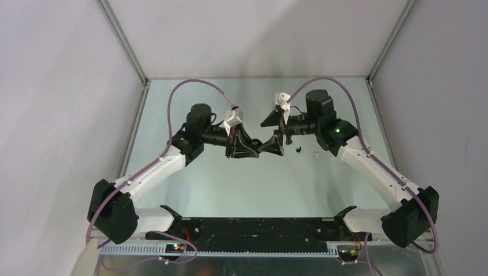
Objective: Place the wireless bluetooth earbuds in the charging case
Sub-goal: Open the charging case.
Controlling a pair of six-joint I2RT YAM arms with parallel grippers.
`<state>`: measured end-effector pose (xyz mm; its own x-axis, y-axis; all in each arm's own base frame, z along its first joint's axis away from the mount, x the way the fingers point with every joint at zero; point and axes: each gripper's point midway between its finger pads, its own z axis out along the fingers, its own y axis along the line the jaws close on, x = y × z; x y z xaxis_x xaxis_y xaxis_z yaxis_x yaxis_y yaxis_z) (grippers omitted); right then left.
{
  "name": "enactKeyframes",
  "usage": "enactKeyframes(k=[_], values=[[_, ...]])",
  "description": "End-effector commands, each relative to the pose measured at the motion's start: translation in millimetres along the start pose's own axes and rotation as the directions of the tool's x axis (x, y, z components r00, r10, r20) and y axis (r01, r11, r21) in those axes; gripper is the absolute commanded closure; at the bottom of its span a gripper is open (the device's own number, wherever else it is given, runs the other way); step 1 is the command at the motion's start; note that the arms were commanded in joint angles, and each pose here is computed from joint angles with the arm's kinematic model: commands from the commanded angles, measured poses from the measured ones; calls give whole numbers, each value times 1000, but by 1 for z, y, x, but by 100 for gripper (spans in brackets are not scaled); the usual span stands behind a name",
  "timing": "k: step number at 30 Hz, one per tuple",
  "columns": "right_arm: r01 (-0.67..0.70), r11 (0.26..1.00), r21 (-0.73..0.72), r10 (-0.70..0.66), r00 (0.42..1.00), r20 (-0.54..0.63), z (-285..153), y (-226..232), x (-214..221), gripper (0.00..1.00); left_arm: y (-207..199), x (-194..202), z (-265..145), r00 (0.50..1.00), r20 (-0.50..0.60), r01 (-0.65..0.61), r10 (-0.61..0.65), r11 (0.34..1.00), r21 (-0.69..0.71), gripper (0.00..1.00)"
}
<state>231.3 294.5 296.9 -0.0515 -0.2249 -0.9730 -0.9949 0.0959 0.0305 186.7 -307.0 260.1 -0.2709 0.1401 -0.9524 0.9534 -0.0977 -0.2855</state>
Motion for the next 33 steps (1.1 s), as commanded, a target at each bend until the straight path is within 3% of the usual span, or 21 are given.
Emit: enactKeyframes(k=[1, 8, 18, 27, 33], values=[[41, 996, 85, -41, 999, -1, -2, -14, -3, 1, -3, -3, 2, 999, 6, -42, 42, 999, 11, 100], [64, 978, 198, -68, 998, 14, -22, -33, -13, 1, -6, 3, 6, 999, -14, -46, 46, 999, 29, 100], [92, 994, 65, -98, 992, 83, -39, 2, -31, 1, -5, 6, 8, 999, -27, -37, 38, 999, 33, 100], [89, 992, 93, -97, 992, 81, -46, -5, -31, 1, -5, 8, 9, 998, -36, -47, 48, 998, 38, 100], [83, 994, 66, -85, 996, 34, -26, -4, -16, 1, -6, 9, 10, 998, -45, -47, 48, 998, 41, 100]])
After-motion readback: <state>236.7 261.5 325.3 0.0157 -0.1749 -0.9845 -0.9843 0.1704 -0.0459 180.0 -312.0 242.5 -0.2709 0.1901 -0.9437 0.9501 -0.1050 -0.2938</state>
